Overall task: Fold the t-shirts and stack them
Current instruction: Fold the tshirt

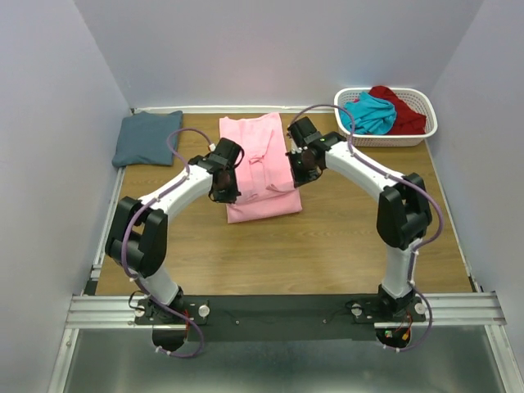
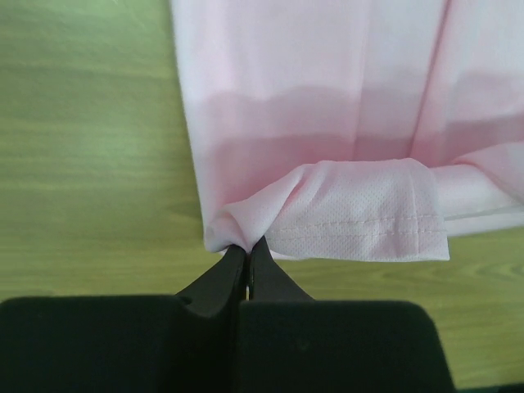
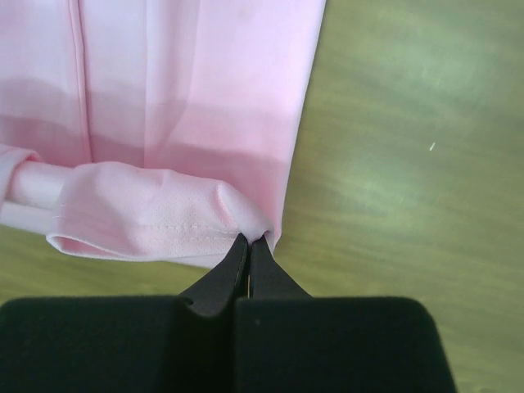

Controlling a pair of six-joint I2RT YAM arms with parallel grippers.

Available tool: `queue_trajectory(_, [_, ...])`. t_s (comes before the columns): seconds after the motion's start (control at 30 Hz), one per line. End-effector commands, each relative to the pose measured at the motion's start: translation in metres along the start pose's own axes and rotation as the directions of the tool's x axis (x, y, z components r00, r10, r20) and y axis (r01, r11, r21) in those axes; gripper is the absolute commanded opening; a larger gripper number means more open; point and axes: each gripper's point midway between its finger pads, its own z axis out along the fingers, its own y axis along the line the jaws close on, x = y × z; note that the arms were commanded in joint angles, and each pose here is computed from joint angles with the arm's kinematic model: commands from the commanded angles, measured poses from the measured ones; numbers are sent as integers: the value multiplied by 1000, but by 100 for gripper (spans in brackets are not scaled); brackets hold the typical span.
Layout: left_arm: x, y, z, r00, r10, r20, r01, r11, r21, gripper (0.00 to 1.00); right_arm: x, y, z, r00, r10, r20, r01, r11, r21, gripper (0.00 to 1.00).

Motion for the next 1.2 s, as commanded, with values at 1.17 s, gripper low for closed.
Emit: queue_trajectory(1.17, [-123, 52, 73, 952, -41, 304, 94, 983, -160, 0, -82, -35, 82, 979, -64, 192, 30, 984, 174, 2])
